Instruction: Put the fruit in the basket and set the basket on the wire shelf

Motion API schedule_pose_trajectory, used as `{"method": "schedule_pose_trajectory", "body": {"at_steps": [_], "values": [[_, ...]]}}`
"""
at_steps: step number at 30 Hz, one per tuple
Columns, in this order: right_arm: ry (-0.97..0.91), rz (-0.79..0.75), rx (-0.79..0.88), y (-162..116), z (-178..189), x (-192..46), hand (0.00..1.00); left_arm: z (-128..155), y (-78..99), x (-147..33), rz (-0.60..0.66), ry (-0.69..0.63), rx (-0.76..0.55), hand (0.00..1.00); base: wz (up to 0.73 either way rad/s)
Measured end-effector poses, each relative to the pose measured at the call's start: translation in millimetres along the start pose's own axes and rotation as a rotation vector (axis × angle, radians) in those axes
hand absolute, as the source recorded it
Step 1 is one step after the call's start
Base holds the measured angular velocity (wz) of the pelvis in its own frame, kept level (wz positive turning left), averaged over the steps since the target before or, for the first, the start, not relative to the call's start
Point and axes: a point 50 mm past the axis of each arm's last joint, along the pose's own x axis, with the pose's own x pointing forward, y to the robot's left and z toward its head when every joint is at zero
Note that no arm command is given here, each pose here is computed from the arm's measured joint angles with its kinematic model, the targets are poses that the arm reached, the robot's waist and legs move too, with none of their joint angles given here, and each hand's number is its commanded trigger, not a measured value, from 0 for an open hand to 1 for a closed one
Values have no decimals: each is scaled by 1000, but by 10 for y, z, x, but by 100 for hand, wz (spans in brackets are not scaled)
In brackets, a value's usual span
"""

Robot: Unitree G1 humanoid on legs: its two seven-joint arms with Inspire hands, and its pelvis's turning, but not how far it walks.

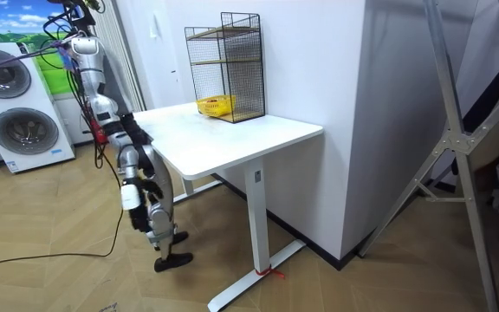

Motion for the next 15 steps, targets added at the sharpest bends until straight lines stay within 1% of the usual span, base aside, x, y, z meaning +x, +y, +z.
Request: {"method": "schedule_pose_trajectory", "body": {"at_steps": [1, 2, 3, 5, 7, 8, 11, 15], "values": [[-13, 21, -50, 17, 3, -2, 0, 2, -12, -1, -11, 0, 22, 0, 0], [-50, 64, -157, 76, 41, -11, 0, 5, -36, -3, -29, -1, 58, 0, 0], [-69, 85, -204, 115, 70, -17, 0, 5, -50, -6, -38, -4, 78, 0, 0], [-114, 143, -367, 215, 125, -36, 0, -2, -113, -19, -72, -12, 140, 0, -8], [-129, 175, -462, 269, 134, -48, 0, -17, -150, -28, -98, -7, 192, 0, -8], [-133, 196, -491, 310, 156, -57, 0, -21, -164, -31, -104, -4, 210, 0, -5], [-122, 223, -526, 316, 137, -56, 0, -36, -167, -31, -116, 5, 254, 0, 0], [-86, 250, -554, 310, 84, -53, 0, -50, -176, -32, -131, 25, 267, 0, 0]]}}
